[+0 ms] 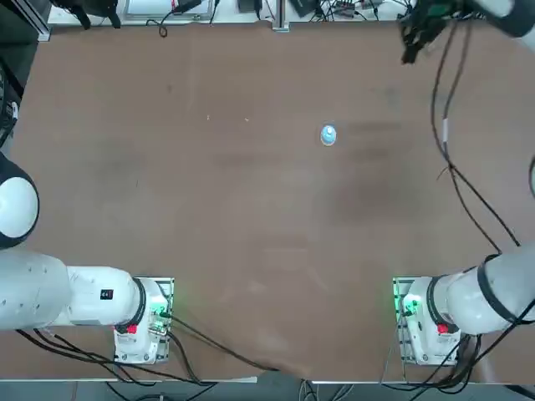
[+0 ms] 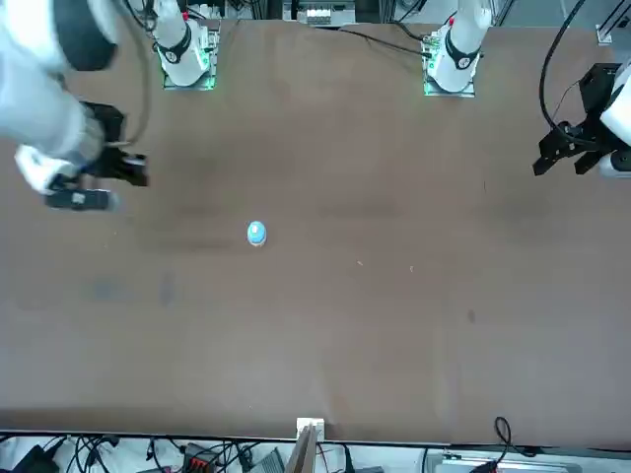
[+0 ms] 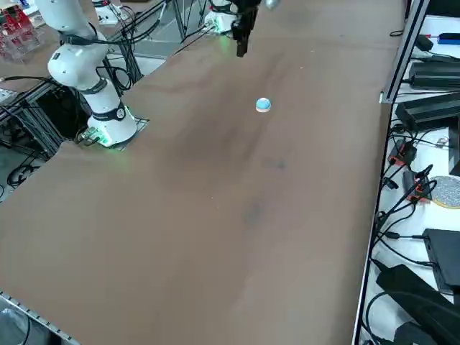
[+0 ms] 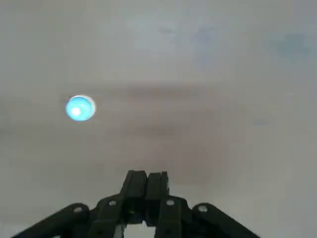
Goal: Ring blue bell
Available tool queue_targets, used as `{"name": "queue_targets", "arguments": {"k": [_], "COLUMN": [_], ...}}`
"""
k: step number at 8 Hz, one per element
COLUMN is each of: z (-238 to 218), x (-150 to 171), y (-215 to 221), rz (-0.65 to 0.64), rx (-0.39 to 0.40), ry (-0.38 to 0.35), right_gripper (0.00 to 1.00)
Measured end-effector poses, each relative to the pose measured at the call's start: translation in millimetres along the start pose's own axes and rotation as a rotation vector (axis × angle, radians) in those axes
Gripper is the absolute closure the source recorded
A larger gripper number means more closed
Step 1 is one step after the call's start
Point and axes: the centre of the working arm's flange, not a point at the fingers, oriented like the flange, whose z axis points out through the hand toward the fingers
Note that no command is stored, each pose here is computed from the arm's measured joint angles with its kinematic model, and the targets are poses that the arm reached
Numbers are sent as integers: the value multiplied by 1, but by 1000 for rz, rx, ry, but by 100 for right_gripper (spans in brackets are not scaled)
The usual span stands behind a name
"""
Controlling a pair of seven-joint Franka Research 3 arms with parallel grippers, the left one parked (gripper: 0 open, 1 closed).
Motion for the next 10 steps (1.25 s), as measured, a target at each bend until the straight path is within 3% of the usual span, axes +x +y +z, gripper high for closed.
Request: {"name": "queue_targets", "arguments": {"k": [3,6,10], "z": [106,176,226], "x": [22,25,14], "y": [-93,-130,-160], "rz": [-33,-9,-24], "rx": [-15,-6,-6], "ry": [21,70,91], "right_gripper": [99,99,99]}}
